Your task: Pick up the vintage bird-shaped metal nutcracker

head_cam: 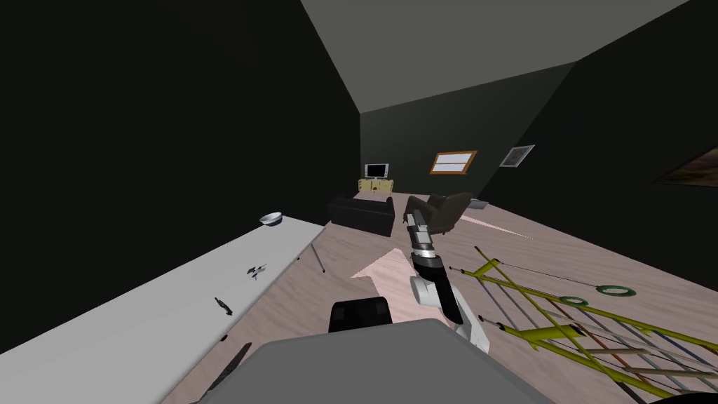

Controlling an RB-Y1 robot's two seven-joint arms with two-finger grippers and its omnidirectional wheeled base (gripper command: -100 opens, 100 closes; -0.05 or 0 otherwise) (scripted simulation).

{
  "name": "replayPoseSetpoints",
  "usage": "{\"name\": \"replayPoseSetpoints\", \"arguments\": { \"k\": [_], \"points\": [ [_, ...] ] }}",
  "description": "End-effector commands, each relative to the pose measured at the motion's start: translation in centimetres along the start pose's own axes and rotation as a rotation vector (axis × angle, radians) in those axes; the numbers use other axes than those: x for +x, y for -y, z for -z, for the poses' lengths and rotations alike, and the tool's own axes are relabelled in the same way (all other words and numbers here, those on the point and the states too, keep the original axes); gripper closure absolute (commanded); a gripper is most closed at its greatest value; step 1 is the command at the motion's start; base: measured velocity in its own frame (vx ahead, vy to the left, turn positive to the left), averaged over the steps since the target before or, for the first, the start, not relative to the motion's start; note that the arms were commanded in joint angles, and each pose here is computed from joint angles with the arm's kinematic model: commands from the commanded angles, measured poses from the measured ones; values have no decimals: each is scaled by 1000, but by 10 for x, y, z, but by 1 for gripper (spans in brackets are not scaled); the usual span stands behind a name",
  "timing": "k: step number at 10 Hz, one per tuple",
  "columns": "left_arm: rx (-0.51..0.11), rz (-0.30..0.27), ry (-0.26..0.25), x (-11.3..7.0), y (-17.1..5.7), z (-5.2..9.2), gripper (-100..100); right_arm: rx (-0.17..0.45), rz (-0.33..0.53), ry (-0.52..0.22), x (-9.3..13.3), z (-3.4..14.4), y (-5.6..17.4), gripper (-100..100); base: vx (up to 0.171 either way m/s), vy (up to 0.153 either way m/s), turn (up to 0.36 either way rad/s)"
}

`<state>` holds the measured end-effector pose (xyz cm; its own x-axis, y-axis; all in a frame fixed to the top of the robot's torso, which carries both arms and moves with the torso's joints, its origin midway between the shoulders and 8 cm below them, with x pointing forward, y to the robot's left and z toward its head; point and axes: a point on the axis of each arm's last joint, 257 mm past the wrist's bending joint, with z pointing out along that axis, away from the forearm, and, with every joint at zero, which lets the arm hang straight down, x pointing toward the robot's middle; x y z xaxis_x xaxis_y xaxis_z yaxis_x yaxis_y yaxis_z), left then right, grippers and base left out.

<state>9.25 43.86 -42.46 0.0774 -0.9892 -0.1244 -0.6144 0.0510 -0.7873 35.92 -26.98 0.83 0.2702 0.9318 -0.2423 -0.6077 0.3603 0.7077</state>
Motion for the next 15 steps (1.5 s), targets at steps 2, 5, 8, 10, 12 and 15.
{"name": "replayPoseSetpoints", "arguments": {
  "k": [2,5,8,10,12,15],
  "points": [
    [-88,-21,22,-11,-33,23,-100,0,0,0,0,0,0,0,142,20,-71],
    [-230,-62,54,-28,-86,67,-100,0,0,0,0,0,0,0,175,17,-103],
    [-361,-108,78,-43,-128,112,-100,0,0,0,0,0,0,0,145,21,-88],
    [-434,-131,89,-50,-150,142,-100,0,0,0,0,0,0,0,144,34,-72],
    [-500,-155,98,-57,-168,169,-100,0,0,0,0,0,0,0,148,41,-84],
    [-617,-202,110,-69,-196,219,-100,0,0,0,0,0,0,0,198,84,-112]
  ]
}}
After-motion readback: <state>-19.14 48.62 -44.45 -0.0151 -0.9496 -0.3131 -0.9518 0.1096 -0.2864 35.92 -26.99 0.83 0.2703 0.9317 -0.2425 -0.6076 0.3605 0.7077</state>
